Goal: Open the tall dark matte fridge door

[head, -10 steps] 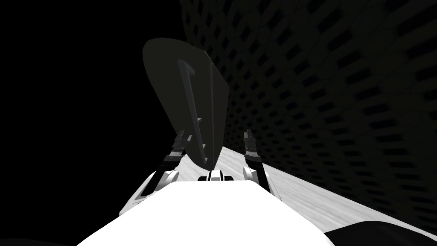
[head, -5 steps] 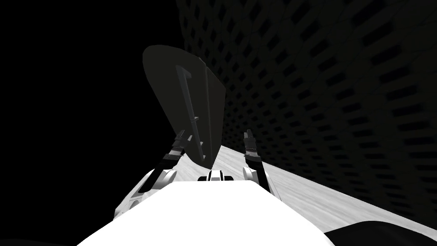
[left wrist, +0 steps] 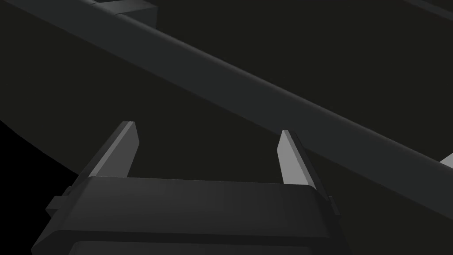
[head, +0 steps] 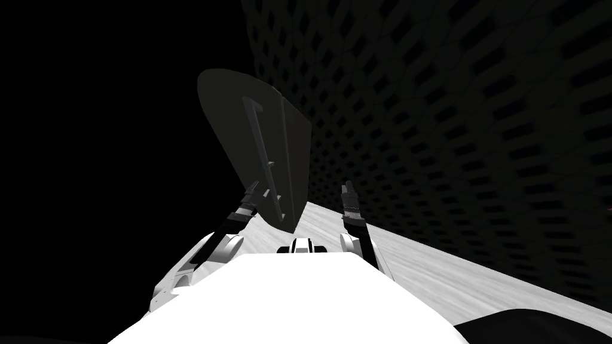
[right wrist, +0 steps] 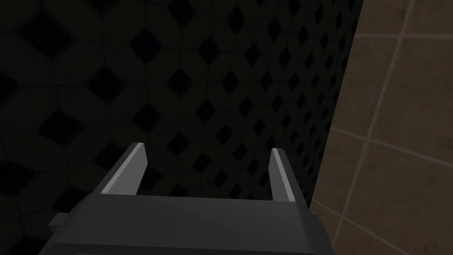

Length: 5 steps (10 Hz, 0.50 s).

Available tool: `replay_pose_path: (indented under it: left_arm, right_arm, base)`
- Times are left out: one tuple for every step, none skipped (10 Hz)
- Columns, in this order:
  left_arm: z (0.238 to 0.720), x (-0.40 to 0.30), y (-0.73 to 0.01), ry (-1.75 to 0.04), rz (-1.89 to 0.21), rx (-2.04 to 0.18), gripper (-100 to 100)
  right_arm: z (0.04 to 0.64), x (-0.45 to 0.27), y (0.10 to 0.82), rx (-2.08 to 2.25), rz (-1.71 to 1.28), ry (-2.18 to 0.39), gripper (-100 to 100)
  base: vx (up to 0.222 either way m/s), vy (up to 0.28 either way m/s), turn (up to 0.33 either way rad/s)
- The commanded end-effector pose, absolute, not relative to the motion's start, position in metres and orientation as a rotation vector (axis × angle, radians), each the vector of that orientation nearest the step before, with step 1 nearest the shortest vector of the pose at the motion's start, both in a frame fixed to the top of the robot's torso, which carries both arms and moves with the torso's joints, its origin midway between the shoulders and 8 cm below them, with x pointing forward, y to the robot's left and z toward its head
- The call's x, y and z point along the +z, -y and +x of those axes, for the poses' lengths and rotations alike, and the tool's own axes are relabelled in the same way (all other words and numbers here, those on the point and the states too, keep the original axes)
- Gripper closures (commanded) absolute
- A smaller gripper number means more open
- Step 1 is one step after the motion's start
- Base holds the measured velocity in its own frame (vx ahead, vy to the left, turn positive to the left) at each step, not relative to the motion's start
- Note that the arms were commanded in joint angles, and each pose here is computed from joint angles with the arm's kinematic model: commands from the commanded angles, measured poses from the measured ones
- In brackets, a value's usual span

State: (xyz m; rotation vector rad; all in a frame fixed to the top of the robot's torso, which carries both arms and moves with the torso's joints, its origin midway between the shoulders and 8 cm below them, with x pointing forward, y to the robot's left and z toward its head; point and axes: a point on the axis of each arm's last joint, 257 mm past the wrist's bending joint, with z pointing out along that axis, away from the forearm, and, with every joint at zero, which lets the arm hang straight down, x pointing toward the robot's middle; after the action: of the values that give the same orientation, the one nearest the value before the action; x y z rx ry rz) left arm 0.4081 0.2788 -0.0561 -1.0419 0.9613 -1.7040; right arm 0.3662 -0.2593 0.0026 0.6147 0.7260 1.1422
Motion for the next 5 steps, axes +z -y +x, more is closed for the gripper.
replay_pose_path:
  left_arm:
    - [0.4143, -0.0602, -0.2825, -0.988, -1.100, -1.735, -100]
    - [0.4143, -0.0602, -0.2825, -0.982, -1.111, -1.749, -100]
    - [0.4187, -0.0623, -0.2861, -1.005, -1.139, -1.753, -100]
    - [0.4187, -0.0623, -0.2861, -0.997, -1.153, -1.768, -100]
    - [0.4232, -0.0643, -0.2904, -1.019, -1.182, -1.767, -100]
  right_arm:
    - [0.3662, 0.0026, 0.2593, 1.142, 0.615, -0.726, 0]
    - [0.3662, 0.0026, 0.2593, 1.142, 0.615, -0.726, 0]
    - [0.3662, 0.0025, 0.2593, 1.142, 0.615, -0.726, 0]
    - [0.3662, 0.0026, 0.2593, 1.142, 0.615, -0.726, 0]
    - [0.3662, 0.0026, 0.2593, 1.142, 0.615, -0.726, 0]
  base:
    - [-0.068, -0.058, -0.059]
    - [-0.065, -0.060, -0.029]
    - [-0.096, -0.080, -0.054]
    - [-0.075, -0.074, -0.029]
    - [-0.077, -0.083, -0.054]
